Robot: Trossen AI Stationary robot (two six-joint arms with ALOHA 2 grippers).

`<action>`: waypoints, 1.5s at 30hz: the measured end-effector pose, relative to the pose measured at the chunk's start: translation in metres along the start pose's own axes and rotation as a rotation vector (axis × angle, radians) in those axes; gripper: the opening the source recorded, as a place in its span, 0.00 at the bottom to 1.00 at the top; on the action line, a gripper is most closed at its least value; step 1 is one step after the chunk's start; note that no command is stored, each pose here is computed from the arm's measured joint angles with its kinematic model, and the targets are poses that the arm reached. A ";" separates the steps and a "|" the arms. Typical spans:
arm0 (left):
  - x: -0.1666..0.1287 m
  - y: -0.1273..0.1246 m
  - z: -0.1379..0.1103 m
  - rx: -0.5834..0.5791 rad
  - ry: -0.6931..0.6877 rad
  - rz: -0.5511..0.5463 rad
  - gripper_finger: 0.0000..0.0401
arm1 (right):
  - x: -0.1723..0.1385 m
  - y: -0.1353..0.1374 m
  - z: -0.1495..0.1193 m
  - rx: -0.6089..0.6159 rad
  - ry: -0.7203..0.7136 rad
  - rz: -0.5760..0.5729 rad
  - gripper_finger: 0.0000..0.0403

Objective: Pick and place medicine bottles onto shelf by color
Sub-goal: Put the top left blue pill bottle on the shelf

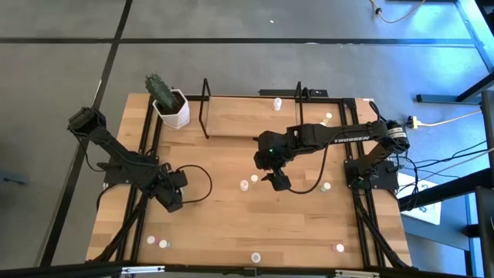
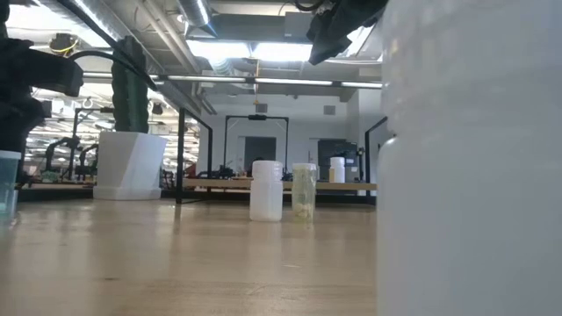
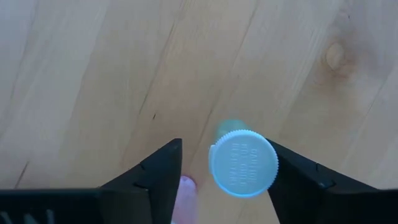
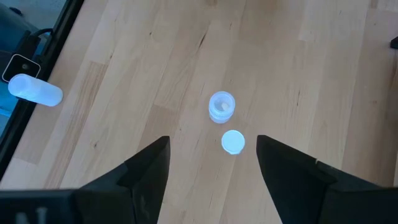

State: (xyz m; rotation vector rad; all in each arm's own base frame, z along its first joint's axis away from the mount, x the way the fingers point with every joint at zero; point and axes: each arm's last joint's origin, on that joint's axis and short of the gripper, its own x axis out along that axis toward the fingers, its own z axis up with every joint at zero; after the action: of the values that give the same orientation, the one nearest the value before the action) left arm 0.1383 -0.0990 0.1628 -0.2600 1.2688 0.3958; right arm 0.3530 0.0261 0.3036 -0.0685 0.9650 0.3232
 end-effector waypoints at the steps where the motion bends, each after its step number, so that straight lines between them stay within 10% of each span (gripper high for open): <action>1: 0.000 0.000 0.000 0.000 0.000 0.000 0.48 | 0.000 0.000 0.000 0.000 0.000 0.000 0.60; 15: 0.000 -0.001 0.001 -0.005 -0.007 -0.014 0.20 | 0.000 0.000 0.000 0.000 0.000 0.000 0.60; 31: -0.011 -0.012 0.010 -0.027 -0.047 -0.089 0.20 | -0.001 0.000 0.002 -0.007 -0.025 -0.004 0.60; 45: -0.077 -0.029 0.048 -0.065 -0.124 -0.185 0.21 | -0.009 0.001 0.005 0.009 -0.069 -0.010 0.60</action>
State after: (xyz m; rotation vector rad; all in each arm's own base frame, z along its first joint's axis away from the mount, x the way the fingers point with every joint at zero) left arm 0.1740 -0.1169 0.2497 -0.3993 1.1012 0.2904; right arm 0.3520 0.0260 0.3141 -0.0540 0.8977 0.3097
